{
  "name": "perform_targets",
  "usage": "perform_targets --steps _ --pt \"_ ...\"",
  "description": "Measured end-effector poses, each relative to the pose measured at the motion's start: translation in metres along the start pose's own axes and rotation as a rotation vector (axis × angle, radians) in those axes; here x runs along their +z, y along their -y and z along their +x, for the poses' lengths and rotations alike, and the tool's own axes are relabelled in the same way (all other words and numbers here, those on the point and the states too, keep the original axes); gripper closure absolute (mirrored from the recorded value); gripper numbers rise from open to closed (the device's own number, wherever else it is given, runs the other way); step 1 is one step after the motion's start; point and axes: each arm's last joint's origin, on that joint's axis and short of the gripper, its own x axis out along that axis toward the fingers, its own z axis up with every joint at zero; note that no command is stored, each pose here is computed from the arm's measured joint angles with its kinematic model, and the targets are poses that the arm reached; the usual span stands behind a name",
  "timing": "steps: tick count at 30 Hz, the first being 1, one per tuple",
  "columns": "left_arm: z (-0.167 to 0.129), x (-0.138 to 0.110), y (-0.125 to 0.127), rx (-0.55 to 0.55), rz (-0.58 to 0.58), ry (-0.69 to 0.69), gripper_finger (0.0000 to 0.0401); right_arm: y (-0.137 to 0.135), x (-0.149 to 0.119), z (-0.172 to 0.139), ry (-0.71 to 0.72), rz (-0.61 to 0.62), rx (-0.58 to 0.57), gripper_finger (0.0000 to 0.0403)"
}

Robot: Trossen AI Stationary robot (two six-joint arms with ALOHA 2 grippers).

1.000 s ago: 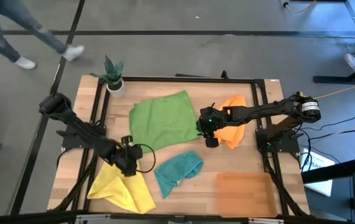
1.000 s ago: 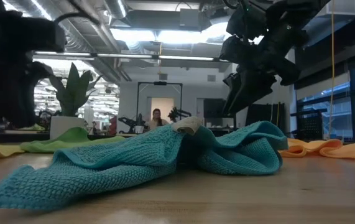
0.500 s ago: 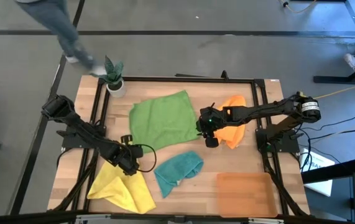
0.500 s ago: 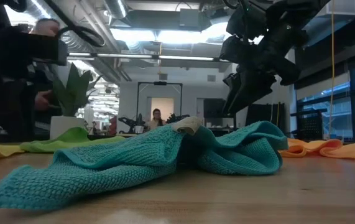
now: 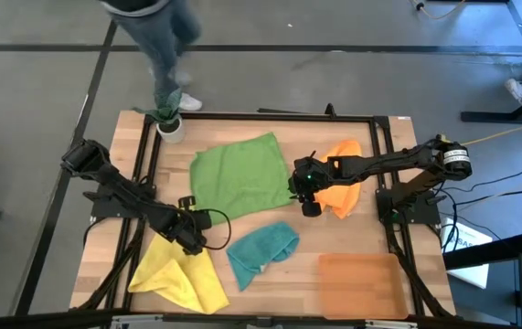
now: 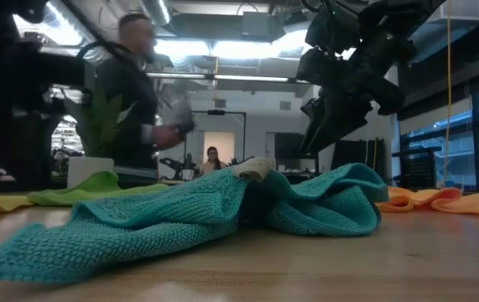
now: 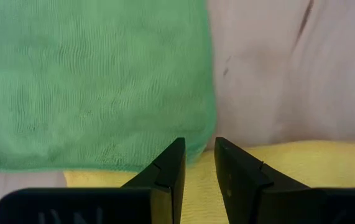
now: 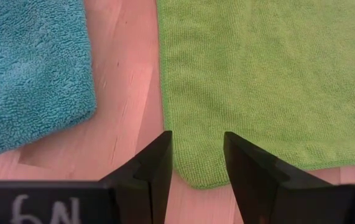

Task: Roll microfiber towels into tight, uniform cylinder then place into a basket
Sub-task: Roll the green microfiber towel

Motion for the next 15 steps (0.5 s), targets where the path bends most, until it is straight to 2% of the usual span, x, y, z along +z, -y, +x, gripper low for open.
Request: perform_targets --steps 15 --pt "0.013 -0.015 -0.007 0.033 0.008 -0.020 0.0323 0.000 0.000 0.000 0.000 0.000 0.000 0.0257"
